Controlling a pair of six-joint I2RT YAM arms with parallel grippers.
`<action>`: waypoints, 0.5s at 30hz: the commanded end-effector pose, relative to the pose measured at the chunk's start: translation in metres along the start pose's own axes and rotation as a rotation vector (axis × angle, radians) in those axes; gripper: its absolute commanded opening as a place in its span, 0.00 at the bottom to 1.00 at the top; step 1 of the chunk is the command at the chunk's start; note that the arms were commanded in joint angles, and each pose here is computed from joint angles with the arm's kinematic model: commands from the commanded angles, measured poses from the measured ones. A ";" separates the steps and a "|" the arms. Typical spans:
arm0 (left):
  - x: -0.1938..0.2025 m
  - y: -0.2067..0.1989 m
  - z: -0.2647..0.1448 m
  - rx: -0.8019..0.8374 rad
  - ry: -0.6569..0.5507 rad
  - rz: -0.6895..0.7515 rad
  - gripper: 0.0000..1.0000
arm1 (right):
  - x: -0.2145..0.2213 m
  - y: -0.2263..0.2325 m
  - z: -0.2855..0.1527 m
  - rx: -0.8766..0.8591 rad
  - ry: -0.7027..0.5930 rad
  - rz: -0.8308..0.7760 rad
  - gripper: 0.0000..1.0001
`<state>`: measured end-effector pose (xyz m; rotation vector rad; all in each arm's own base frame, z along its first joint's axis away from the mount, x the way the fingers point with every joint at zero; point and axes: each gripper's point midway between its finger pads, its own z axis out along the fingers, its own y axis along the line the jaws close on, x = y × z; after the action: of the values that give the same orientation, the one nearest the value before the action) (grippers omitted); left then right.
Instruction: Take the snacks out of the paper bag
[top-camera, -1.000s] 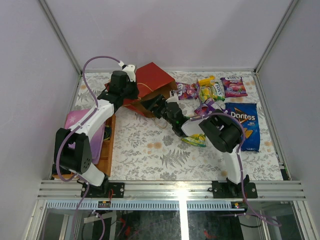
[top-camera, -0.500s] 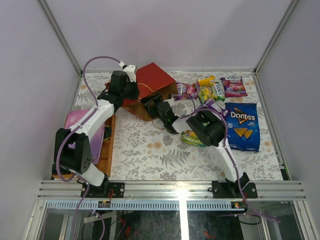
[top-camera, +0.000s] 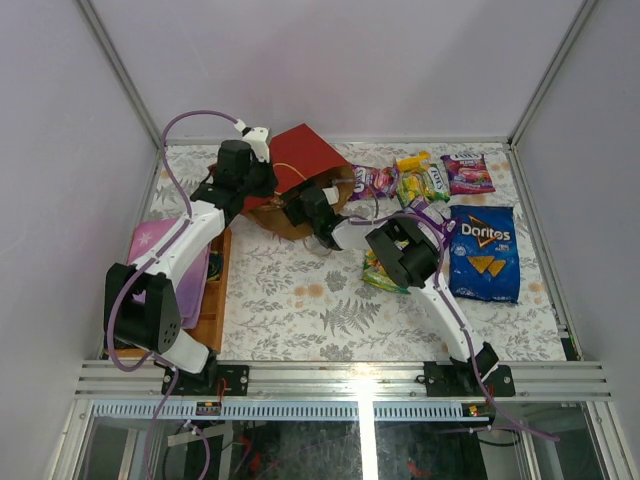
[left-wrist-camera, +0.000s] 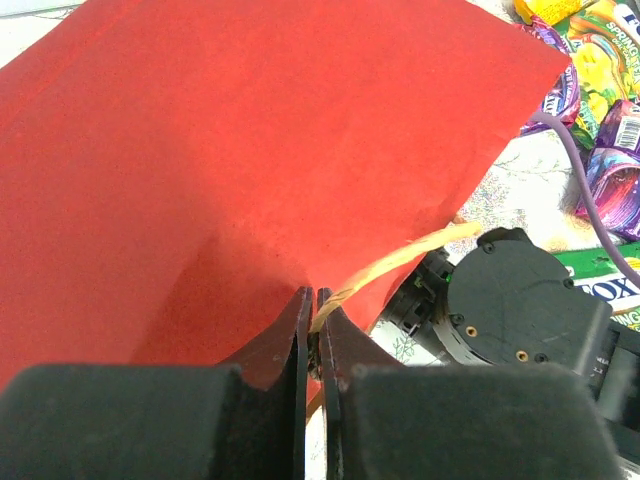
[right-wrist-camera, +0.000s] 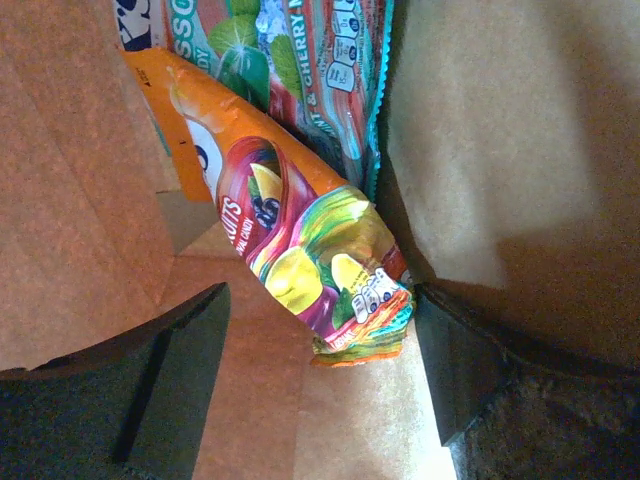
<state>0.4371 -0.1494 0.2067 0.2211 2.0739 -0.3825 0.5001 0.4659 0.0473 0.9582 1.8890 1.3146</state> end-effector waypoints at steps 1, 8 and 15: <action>-0.006 -0.002 -0.002 0.014 -0.014 0.002 0.03 | -0.002 -0.009 0.013 0.038 -0.005 0.003 0.78; -0.006 -0.001 -0.004 0.013 -0.018 0.003 0.03 | 0.009 -0.010 0.017 0.009 0.046 -0.032 0.55; -0.007 -0.001 -0.004 0.012 -0.020 0.006 0.03 | 0.012 0.006 0.011 -0.042 0.071 -0.091 0.24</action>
<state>0.4369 -0.1498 0.2067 0.2231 2.0738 -0.3851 0.5026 0.4772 0.0265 0.8943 1.9524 1.3042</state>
